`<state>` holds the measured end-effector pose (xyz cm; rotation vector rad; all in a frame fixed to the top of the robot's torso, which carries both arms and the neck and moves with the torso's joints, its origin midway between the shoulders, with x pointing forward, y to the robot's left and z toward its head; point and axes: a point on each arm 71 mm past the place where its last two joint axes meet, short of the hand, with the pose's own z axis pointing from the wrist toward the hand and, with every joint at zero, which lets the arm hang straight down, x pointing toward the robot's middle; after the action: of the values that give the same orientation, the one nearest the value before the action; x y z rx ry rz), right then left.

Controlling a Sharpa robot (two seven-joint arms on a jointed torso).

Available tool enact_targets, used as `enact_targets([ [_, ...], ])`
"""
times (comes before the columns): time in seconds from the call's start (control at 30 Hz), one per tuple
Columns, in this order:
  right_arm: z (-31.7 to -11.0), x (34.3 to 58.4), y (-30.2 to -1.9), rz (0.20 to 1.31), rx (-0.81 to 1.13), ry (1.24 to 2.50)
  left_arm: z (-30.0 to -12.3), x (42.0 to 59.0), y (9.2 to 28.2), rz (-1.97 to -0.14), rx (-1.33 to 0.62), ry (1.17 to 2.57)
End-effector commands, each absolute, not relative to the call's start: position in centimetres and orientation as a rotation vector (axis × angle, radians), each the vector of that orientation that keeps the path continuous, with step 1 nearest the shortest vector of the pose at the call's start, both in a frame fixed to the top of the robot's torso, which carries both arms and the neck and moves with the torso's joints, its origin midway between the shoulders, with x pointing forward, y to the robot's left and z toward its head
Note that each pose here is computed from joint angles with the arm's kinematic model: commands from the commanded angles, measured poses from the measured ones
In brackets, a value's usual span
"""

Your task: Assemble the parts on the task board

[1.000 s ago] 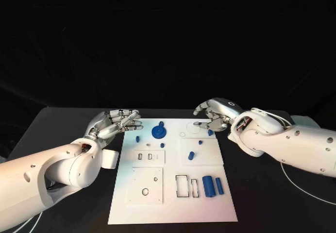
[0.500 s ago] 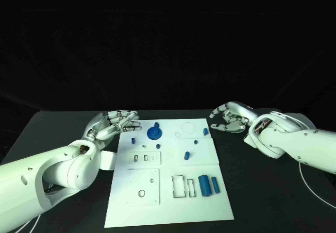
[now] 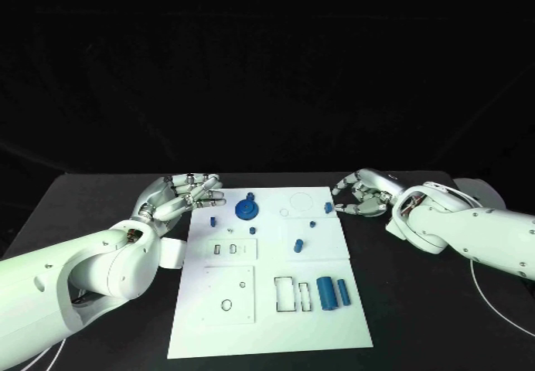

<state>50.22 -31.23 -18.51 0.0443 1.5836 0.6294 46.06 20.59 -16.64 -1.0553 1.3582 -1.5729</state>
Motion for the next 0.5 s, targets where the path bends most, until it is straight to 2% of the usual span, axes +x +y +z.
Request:
enact_targets([
  [0.03, -19.1, 50.2, -31.0, 0.646, 0.04, 1.619, -16.5, 46.0, 20.4, -1.599, -1.046, 1.359],
  [0.5, -20.3, 50.2, -30.1, 0.661, 0.038, 1.645, -16.5, 46.0, 20.5, -1.595, -1.048, 1.358],
])
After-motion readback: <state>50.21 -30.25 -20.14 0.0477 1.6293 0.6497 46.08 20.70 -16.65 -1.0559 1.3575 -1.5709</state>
